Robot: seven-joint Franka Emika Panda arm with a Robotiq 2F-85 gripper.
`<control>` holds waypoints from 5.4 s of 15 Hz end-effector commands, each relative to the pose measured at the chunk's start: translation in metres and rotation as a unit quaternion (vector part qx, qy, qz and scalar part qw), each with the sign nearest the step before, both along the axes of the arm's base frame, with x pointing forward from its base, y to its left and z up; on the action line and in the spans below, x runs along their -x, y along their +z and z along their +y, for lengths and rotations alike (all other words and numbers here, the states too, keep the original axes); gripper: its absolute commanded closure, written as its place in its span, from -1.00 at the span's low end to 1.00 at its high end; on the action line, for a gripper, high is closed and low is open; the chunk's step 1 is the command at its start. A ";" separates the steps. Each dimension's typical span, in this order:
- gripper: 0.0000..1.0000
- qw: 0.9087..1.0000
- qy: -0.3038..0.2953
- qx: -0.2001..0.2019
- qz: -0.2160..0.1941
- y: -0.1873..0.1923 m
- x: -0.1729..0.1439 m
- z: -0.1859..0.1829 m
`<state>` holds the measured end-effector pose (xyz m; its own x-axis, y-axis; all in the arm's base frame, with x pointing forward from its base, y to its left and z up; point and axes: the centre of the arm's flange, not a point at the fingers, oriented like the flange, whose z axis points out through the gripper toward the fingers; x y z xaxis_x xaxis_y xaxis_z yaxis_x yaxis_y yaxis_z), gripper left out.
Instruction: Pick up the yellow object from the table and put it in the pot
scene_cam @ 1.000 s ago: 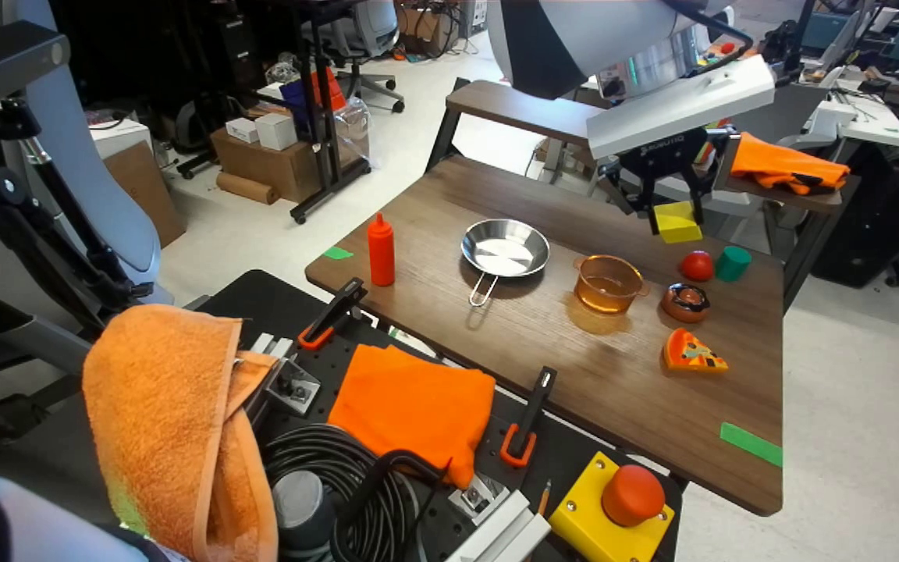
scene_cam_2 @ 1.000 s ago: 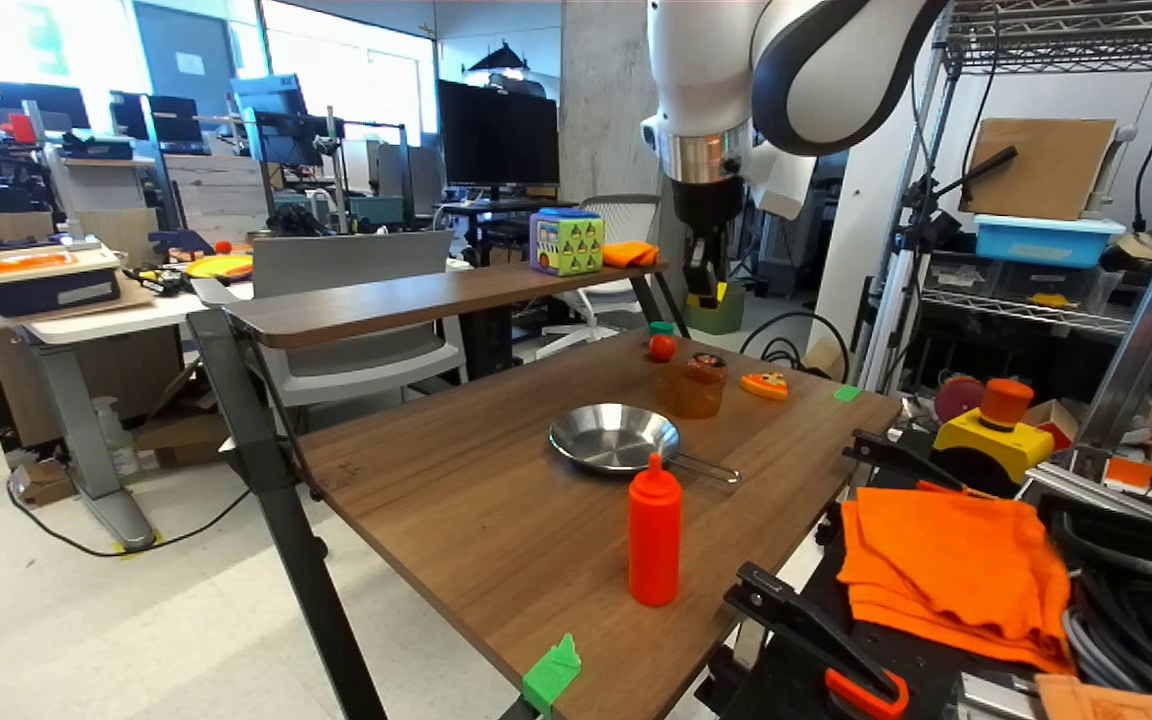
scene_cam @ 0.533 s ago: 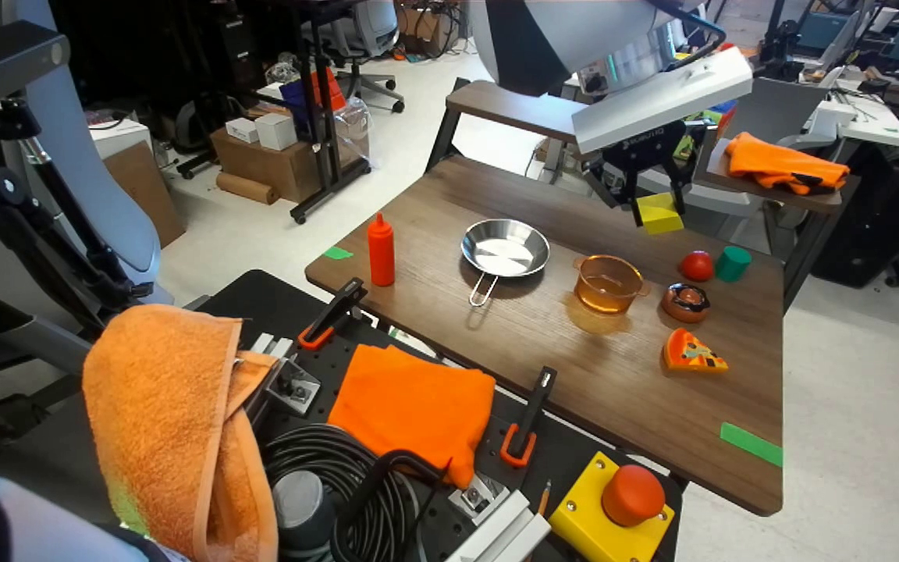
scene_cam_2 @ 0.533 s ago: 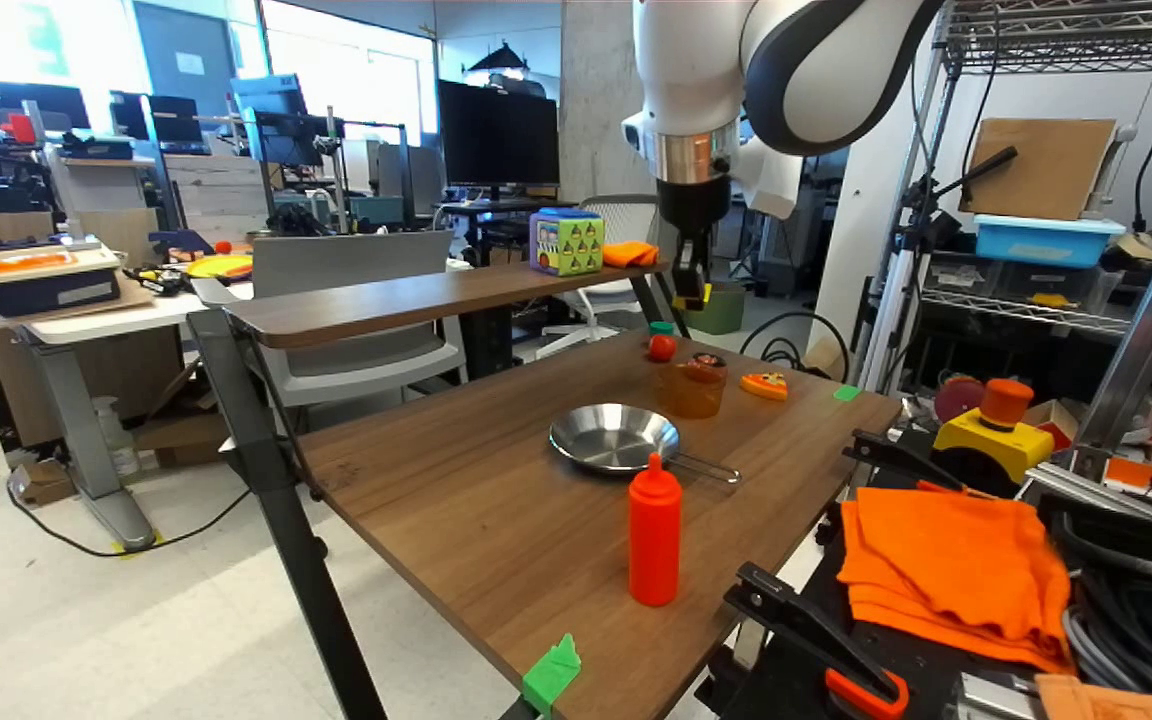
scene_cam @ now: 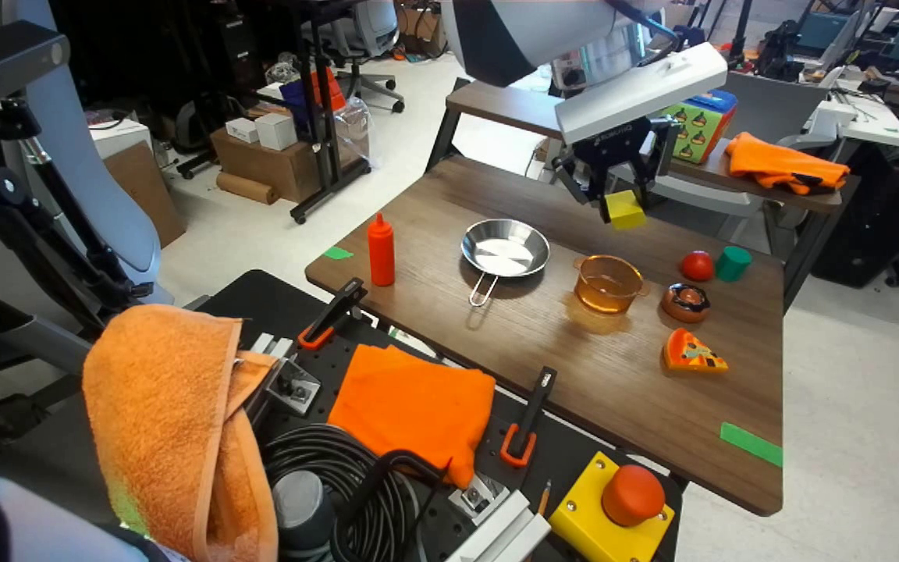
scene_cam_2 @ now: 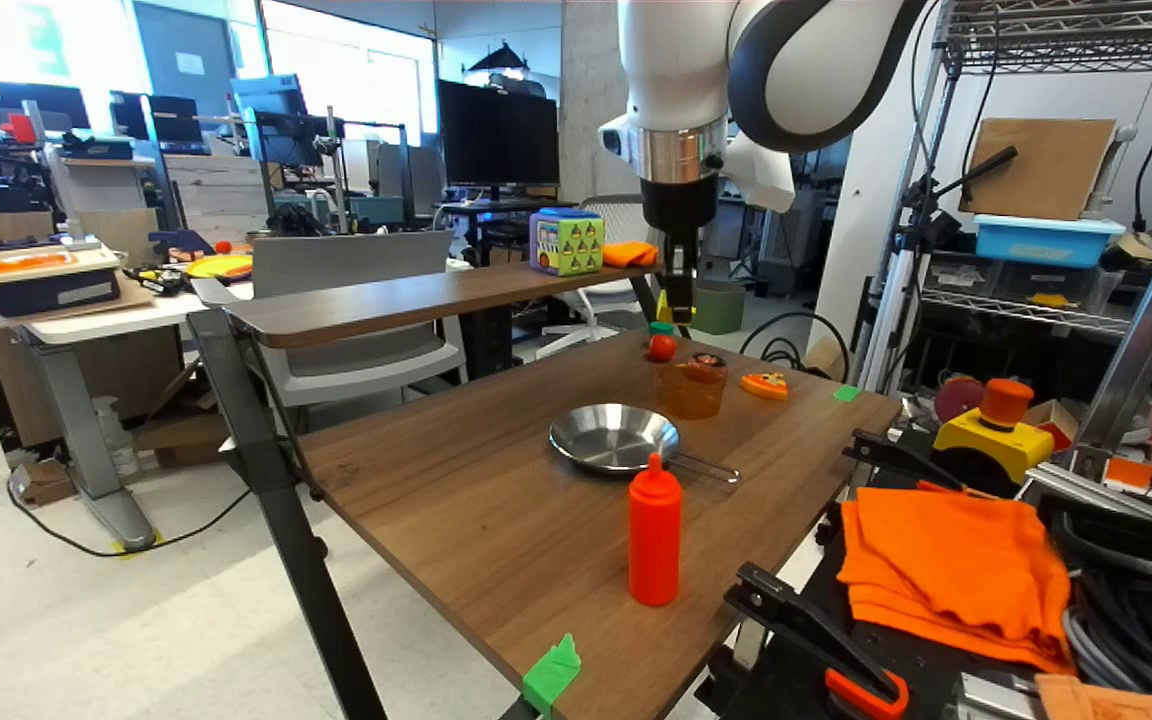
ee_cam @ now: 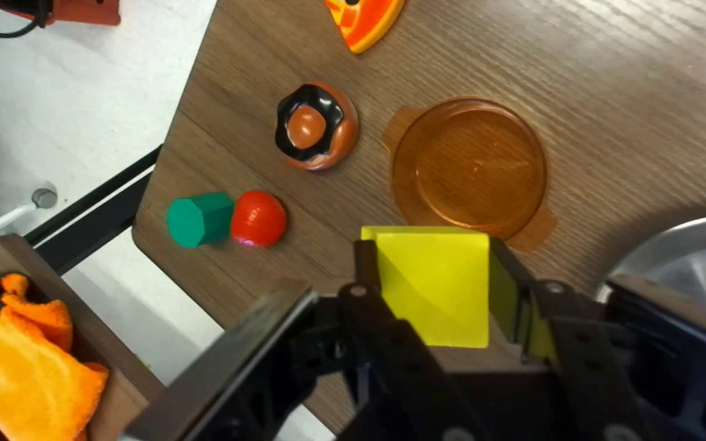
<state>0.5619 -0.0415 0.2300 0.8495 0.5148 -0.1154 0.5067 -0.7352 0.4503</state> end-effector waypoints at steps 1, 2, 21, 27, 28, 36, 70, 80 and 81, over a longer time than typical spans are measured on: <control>0.60 0.999 0.011 -0.022 0.034 0.009 0.006 -0.001; 0.60 0.999 0.008 -0.030 0.040 0.008 0.007 -0.003; 0.39 0.993 -0.071 -0.076 0.051 0.002 0.017 -0.039; -0.47 0.993 -0.077 -0.074 0.046 -0.009 0.014 -0.041; -0.64 0.993 -0.077 -0.074 0.046 -0.008 0.014 -0.042; -0.84 0.993 -0.077 -0.074 0.046 -0.008 0.014 -0.042; -0.84 0.993 -0.077 -0.074 0.046 -0.008 0.014 -0.042; -0.84 0.993 -0.077 -0.074 0.046 -0.008 0.014 -0.042; -0.84 0.993 -0.077 -0.074 0.046 -0.008 0.014 -0.042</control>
<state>0.5481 -0.0838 0.2219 0.9091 0.3963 -0.1286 0.4166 -0.8622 0.2883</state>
